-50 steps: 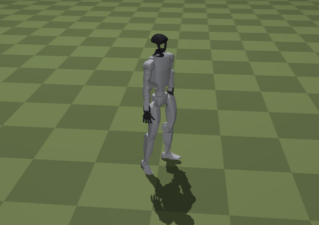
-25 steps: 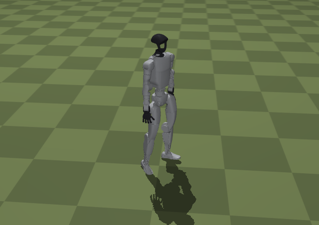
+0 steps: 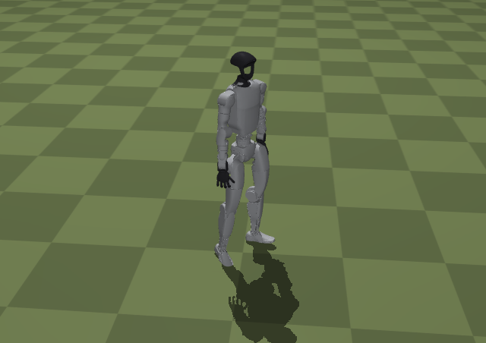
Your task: In place motions
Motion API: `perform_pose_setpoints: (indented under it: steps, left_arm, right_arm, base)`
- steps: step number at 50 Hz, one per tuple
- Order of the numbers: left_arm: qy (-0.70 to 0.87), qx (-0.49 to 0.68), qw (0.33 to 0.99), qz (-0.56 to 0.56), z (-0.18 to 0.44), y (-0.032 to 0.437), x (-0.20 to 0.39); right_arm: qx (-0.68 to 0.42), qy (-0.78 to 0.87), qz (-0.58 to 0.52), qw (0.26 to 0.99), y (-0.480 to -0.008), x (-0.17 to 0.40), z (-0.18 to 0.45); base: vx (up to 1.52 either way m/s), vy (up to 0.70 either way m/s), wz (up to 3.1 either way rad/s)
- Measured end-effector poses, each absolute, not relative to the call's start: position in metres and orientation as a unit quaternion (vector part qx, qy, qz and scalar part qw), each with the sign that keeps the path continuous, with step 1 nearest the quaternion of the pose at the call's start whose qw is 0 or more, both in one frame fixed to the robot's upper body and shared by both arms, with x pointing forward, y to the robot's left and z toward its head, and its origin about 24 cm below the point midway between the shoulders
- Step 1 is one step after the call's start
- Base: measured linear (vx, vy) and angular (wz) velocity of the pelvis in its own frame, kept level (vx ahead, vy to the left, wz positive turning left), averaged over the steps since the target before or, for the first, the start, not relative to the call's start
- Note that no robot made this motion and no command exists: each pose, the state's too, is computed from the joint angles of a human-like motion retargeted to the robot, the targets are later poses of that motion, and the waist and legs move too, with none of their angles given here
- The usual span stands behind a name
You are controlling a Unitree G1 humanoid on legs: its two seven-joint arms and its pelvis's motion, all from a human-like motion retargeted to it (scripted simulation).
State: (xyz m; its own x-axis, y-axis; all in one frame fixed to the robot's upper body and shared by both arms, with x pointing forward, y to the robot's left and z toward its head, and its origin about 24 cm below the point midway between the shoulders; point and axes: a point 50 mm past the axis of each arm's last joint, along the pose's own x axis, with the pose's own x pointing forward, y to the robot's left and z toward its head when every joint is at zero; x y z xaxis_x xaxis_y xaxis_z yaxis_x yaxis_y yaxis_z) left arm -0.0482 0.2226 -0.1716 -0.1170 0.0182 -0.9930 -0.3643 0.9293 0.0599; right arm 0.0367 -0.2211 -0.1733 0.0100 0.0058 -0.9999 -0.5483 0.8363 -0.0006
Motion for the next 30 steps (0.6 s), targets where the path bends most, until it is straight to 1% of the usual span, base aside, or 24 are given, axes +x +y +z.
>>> perform_pose_setpoints:
  steps: [15, 30]
  left_arm:
    - [0.734, -0.116, 0.652, 0.149, -0.171, 0.224, -0.046]
    - [0.713, -0.095, 0.679, 0.145, -0.171, 0.236, -0.023]
  right_arm:
    - [-0.209, 0.666, 0.202, 0.688, -0.225, 0.045, -0.172]
    - [-0.213, 0.677, 0.182, 0.681, -0.238, 0.038, -0.17]
  base:
    - [-0.03, -0.02, -0.11]
    - [-0.08, -0.05, -0.27]
